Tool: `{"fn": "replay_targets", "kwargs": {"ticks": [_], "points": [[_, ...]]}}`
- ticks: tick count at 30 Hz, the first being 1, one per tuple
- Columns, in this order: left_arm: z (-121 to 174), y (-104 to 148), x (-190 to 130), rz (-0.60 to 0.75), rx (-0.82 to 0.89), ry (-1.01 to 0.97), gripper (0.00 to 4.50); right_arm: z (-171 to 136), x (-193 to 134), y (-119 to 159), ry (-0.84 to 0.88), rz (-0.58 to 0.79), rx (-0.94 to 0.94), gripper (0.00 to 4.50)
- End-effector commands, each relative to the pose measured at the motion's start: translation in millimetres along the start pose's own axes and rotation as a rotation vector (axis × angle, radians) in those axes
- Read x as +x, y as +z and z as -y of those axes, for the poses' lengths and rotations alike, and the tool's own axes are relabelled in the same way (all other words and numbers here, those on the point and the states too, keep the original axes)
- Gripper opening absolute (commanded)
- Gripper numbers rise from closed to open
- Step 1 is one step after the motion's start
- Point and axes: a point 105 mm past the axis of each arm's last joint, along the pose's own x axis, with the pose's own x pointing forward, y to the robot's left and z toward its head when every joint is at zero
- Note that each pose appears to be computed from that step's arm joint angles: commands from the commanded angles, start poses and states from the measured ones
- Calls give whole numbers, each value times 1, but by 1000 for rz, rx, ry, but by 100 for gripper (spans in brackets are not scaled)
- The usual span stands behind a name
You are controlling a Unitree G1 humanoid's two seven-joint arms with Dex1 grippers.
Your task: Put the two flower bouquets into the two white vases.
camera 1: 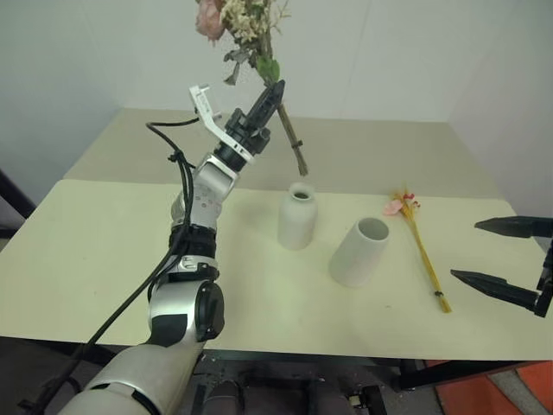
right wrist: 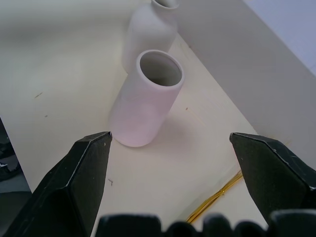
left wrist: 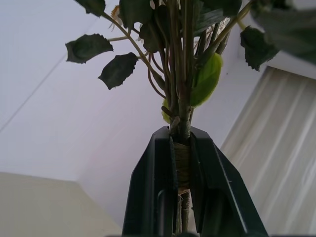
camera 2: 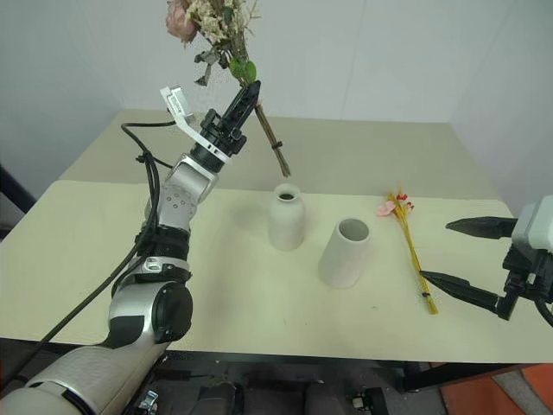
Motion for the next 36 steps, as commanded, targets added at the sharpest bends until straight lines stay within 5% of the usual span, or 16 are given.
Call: {"fn": "replay_targets", "kwargs": {"ticks": [1, 30, 36], "points": [[15, 4, 9, -10, 82, -79, 10, 2, -6, 10, -39, 21, -38, 450], [8, -62, -23, -313, 368, -170, 10, 5, -7, 7, -59, 14, -34, 450], [7, -61, -31, -385, 427, -146, 205, 8, -5, 6, -54, 16, -38, 450]]}}
